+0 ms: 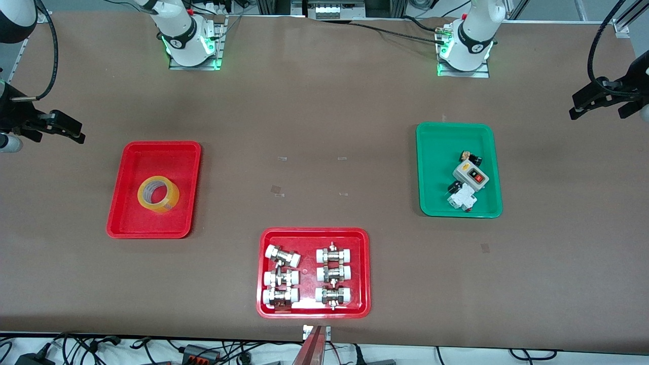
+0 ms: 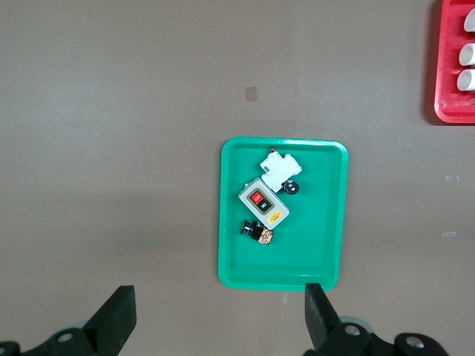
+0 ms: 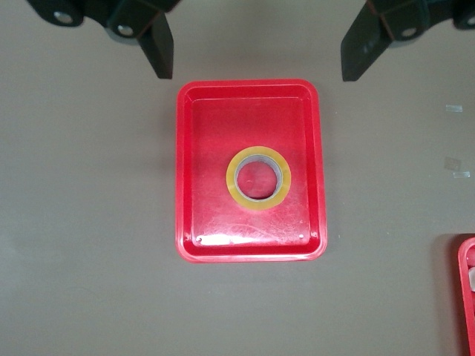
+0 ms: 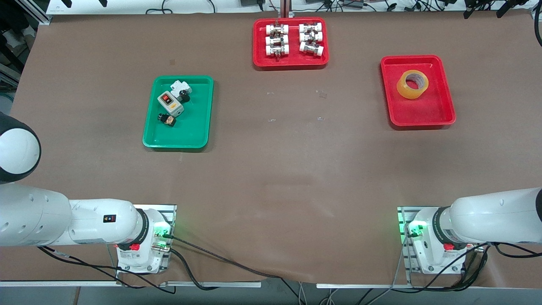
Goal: Left arm passes tape to right arm into tray
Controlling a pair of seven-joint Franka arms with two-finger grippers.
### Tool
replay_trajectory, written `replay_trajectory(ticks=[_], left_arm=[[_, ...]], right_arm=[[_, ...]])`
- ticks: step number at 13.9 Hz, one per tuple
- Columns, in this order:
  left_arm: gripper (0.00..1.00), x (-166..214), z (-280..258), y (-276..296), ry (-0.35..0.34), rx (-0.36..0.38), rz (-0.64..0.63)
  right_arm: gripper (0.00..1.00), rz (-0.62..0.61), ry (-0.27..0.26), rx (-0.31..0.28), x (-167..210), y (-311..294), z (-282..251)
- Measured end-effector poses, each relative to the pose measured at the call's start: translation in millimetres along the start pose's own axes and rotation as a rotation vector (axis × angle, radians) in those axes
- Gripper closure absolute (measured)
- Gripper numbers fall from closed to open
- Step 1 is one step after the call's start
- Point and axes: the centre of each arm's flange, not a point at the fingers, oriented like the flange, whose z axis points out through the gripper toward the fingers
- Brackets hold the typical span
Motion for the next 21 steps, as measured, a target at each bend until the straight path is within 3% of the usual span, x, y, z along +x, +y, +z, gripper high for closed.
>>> replay_trajectory(ticks=[21], left_arm=[[0.0,0.0,0.0,-0.1,0.0,0.0,0.0]], right_arm=[[0.0,0.003,-0.026,0.001,-10.1,3.2,-7.4]])
